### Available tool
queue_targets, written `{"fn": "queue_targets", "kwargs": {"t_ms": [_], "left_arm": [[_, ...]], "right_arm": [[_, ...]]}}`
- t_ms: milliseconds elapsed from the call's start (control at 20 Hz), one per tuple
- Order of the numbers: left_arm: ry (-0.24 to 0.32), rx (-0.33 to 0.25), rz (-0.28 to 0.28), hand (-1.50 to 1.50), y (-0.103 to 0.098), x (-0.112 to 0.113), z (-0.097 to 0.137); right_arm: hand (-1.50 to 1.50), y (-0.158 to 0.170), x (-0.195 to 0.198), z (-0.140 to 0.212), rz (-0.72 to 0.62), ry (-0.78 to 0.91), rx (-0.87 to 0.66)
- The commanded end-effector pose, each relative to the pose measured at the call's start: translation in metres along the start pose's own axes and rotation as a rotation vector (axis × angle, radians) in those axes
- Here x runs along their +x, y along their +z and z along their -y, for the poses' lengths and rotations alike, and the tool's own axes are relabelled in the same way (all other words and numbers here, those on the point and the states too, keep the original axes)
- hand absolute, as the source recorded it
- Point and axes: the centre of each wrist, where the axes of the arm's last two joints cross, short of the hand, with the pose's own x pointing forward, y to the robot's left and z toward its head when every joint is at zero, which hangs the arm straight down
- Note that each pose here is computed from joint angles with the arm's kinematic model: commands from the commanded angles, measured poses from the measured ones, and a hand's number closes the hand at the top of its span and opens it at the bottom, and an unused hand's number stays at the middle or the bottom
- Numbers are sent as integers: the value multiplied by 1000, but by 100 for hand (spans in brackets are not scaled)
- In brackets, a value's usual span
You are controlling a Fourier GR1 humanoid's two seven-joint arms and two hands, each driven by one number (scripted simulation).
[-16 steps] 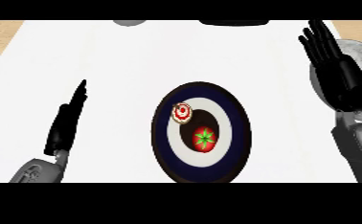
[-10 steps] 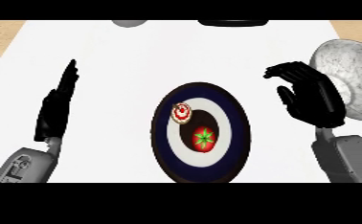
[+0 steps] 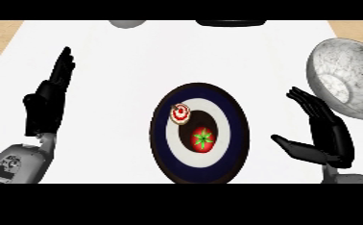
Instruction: Pick the tomato from the plate and place it in the bowl
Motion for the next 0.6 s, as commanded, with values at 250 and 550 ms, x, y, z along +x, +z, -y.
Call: {"fn": "queue_targets", "kwargs": {"t_ms": [250, 550], "left_arm": [[1, 5, 6, 0, -6, 10, -6], [4, -6, 28, 0, 0, 21, 7]], "right_arm": [[-150, -4, 65, 3, -75, 338, 309], [-150, -40, 100, -25, -209, 587, 453]]}}
